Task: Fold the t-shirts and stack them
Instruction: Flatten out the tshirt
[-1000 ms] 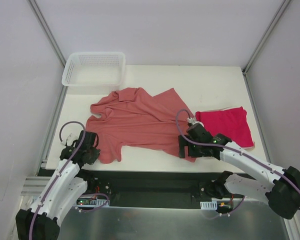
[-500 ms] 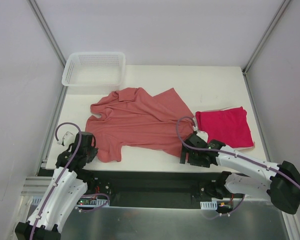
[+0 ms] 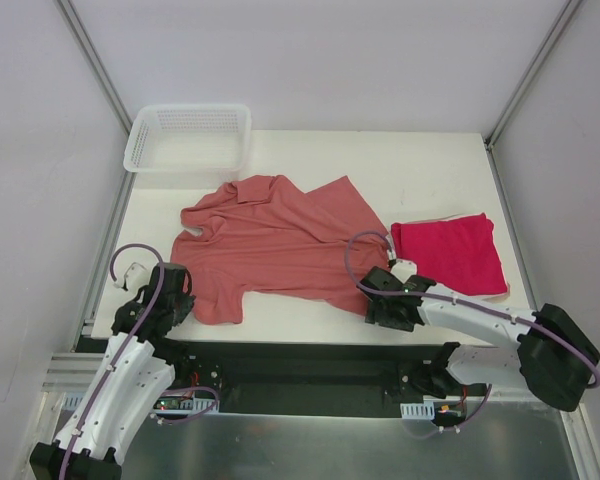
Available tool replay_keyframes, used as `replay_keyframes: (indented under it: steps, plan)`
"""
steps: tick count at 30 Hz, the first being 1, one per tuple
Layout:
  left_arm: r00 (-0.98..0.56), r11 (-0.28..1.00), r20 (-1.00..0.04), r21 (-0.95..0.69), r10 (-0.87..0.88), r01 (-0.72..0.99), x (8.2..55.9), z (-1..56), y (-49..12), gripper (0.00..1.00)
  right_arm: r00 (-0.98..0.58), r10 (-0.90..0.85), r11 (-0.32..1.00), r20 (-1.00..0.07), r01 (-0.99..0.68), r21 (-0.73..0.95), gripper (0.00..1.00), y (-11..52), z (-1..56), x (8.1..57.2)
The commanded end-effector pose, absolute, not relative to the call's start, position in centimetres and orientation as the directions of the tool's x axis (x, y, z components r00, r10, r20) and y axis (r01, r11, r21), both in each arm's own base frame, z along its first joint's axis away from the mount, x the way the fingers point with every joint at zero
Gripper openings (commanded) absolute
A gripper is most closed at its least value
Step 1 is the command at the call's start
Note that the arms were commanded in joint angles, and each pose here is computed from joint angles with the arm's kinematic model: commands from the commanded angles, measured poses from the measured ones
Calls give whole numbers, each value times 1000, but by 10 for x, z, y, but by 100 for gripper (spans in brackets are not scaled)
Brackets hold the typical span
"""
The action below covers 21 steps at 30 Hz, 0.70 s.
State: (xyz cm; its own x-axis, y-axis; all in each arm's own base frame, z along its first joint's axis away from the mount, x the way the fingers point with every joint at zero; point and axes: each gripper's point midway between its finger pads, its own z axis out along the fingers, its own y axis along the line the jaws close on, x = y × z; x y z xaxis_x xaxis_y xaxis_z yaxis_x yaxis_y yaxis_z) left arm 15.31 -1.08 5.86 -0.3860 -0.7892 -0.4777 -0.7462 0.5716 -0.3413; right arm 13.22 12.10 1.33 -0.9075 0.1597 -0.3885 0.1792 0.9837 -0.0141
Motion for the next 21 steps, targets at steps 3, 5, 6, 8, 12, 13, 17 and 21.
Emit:
replay_keyframes:
  steps: [3, 5, 6, 8, 12, 13, 17, 21]
  plan:
    - [-372, 583, -514, -342, -773, -737, 159, 71, -7, 0, -888, 143, 984, -438, 174, -33, 46, 135, 16, 158]
    - [-378, 580, -503, -338, -777, -742, 158, 67, -8, 0, -886, 139, 986, -442, 166, -22, 42, 140, 20, 162]
    - [-382, 579, -500, -334, -778, -743, 157, 66, -8, 0, -885, 136, 987, -445, 162, -21, 41, 141, 21, 164]
    - [-386, 579, -497, -324, -777, -748, 156, 63, -8, 0, -879, 130, 987, -459, 157, -21, 42, 143, 25, 167]
    - [-386, 577, -496, -321, -778, -751, 157, 64, -8, 0, -871, 121, 987, -476, 155, -33, 41, 141, 29, 174]
    - [-382, 575, -497, -324, -779, -751, 157, 64, -8, 0, -873, 119, 987, -474, 156, -40, 39, 139, 29, 175]
    - [-377, 577, -509, -323, -774, -750, 159, 67, -6, 0, -878, 117, 986, -465, 160, -55, 38, 134, 27, 178]
    - [-375, 577, -510, -324, -774, -750, 159, 67, -6, 0, -882, 117, 986, -456, 158, -52, 35, 133, 26, 180]
